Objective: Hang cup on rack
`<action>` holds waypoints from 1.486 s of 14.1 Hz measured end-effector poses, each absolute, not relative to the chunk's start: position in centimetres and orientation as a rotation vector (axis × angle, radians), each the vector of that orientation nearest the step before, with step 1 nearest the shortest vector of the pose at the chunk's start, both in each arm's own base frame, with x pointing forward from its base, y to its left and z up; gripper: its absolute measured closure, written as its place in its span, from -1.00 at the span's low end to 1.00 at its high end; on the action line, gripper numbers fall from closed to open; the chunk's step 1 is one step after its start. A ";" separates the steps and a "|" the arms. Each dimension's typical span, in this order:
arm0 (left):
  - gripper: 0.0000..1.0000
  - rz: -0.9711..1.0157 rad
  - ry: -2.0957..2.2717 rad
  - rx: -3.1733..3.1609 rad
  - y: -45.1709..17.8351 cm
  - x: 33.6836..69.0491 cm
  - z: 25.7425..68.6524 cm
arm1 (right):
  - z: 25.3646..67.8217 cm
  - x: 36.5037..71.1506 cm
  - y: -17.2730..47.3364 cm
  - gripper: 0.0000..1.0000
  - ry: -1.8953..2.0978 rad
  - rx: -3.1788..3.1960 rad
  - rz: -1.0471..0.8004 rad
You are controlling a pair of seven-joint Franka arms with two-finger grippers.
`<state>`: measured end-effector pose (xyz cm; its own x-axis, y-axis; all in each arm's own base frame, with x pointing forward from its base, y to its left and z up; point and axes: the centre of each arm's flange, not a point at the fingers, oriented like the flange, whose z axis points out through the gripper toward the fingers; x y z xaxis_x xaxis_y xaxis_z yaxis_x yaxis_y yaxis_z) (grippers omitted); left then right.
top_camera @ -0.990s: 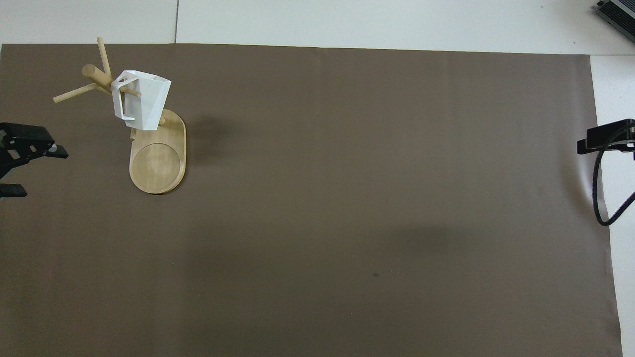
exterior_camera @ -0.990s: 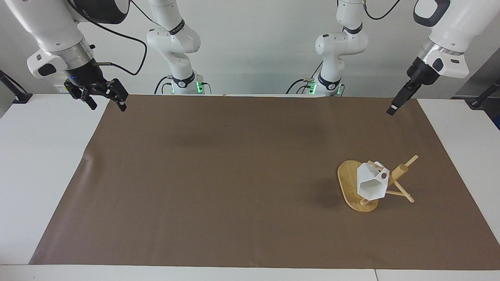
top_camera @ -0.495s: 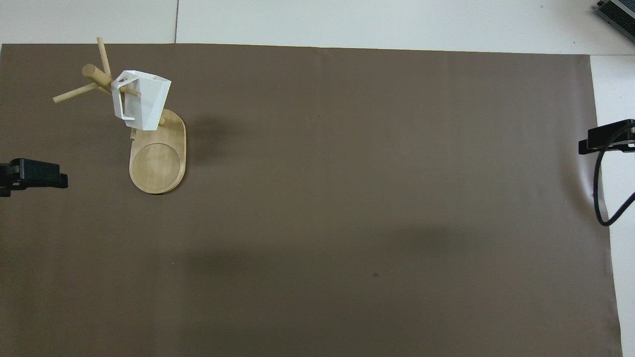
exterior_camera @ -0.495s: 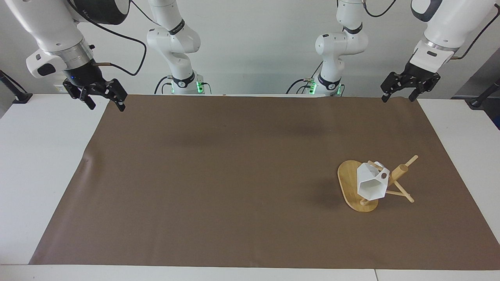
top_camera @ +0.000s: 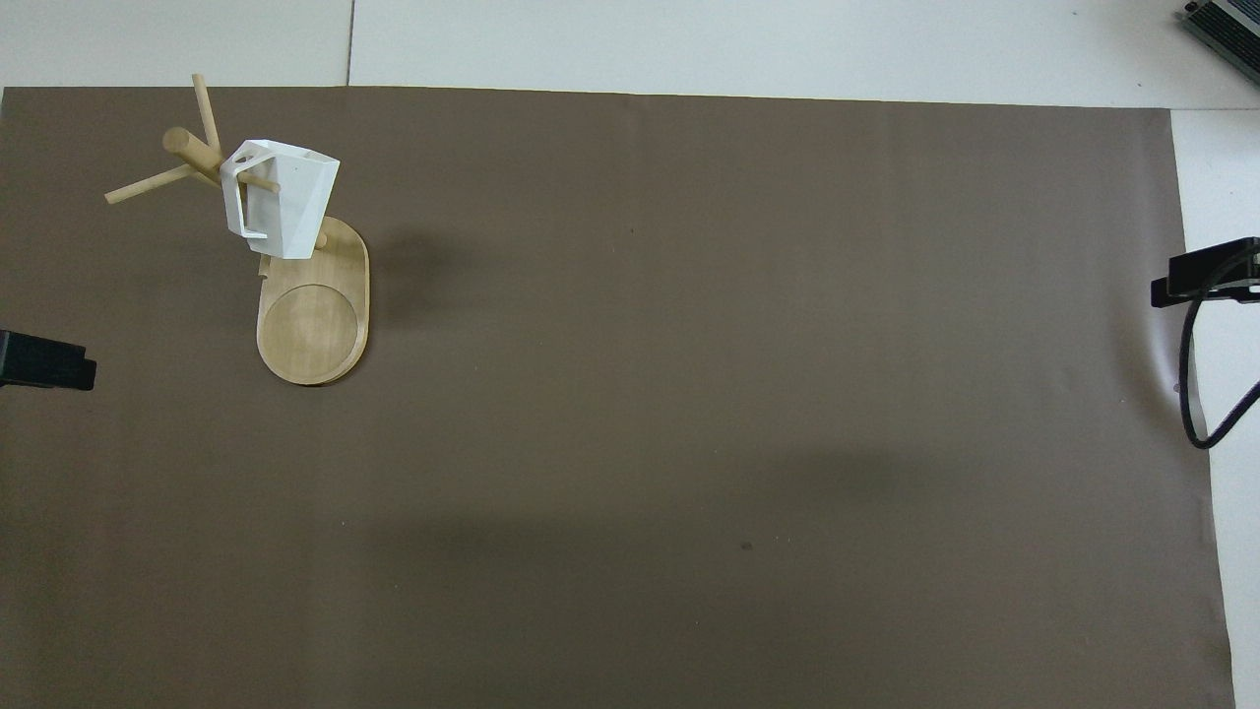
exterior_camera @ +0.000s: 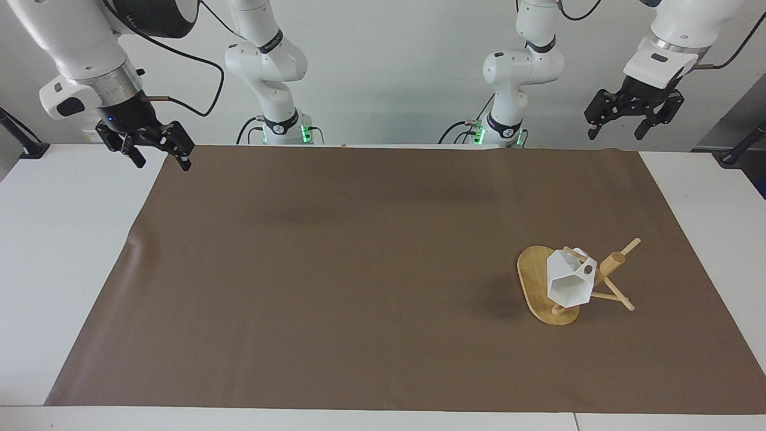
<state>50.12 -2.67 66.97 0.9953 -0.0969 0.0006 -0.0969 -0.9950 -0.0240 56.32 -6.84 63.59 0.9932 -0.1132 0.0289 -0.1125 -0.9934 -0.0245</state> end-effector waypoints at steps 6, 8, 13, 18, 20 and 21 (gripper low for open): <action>-1.00 -0.057 0.121 -3.158 -2.7 50.4 67.6 | 63.6 56.3 -6.9 -1.00 0.179 -3.113 -0.047; -1.00 -0.057 0.119 -3.159 -2.7 50.4 67.6 | 63.6 56.3 -6.9 -1.00 0.179 -3.113 -0.047; -1.00 -0.013 0.120 -3.160 -2.8 50.1 67.4 | 63.6 56.3 -6.9 -1.00 0.179 -3.113 -0.047; -1.00 -0.014 0.121 -3.160 -2.8 50.1 67.4 | 63.6 56.3 -6.9 -1.00 0.179 -3.113 -0.047; -1.00 -0.014 0.121 -3.160 -2.8 50.1 67.4 | 63.6 56.3 -6.9 -1.00 0.179 -3.113 -0.047; -1.00 -0.014 0.121 -3.160 -2.8 50.1 67.4 | 63.6 56.3 -6.9 -1.00 0.179 -3.113 -0.047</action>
